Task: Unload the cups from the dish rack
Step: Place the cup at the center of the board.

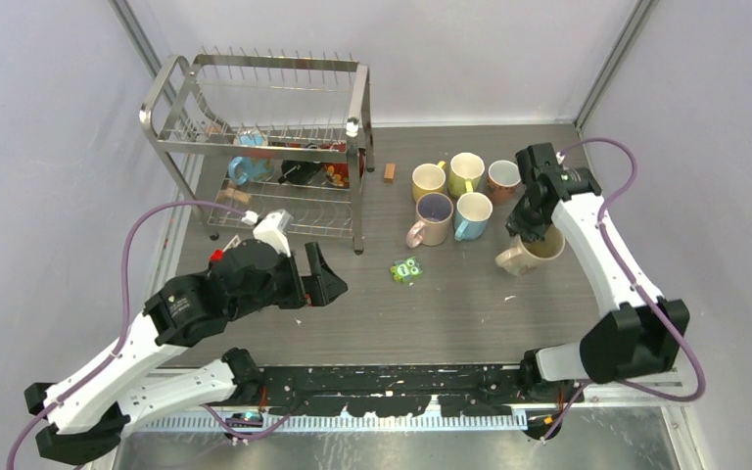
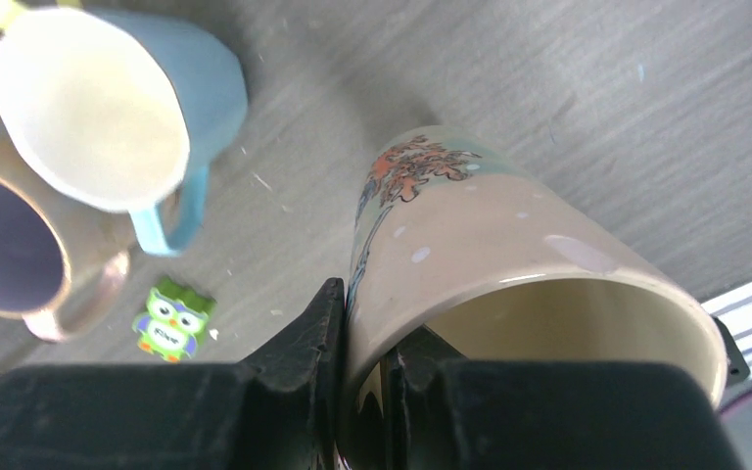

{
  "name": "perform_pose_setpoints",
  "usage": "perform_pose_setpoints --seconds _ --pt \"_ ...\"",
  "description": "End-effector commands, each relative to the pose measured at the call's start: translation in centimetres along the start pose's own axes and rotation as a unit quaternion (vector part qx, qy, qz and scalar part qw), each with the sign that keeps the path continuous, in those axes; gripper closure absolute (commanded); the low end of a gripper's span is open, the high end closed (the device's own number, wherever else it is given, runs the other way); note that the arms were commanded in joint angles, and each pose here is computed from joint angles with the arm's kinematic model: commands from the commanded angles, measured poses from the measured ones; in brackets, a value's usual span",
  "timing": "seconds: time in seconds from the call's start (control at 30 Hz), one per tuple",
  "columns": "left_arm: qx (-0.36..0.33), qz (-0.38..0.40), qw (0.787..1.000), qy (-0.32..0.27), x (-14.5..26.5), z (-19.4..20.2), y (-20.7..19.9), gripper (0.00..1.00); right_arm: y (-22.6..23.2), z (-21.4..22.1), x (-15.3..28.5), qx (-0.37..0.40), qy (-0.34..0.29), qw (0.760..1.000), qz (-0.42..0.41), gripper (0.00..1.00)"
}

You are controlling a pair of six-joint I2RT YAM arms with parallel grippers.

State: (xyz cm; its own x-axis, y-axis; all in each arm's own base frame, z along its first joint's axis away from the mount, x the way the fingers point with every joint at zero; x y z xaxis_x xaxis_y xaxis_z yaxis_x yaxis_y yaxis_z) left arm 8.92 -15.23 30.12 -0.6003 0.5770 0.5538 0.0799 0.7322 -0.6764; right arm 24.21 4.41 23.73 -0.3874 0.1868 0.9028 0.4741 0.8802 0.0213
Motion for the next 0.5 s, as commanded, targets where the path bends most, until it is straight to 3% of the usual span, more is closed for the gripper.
perform_pose_setpoints --seconds 0.0,0.47 --pt "-0.025 -0.03 0.999 -0.014 0.7 -0.2 1.5 0.0 1.0 -5.2 0.5 -0.003 -0.061 0.998 -0.031 0.99" --pt "-0.038 -0.052 0.998 0.001 -0.2 0.2 2.4 0.0 3.7 -9.4 -4.0 0.065 -0.043 0.996 -0.037 0.99"
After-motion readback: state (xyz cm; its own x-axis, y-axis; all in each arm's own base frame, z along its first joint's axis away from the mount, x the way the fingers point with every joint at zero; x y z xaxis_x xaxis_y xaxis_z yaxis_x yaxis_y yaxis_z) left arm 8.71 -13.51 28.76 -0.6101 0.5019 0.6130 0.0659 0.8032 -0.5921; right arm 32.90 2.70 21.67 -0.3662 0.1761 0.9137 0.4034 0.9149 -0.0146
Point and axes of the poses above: each gripper's point midway between its finger pads, its own x axis back along the fingers, its own y axis along the line the jaws close on, z = x × y, the point moved 7 cm from there along x, back along the fingers, and after that the axes turned 10 degrees about x, right-handed, at the moved point
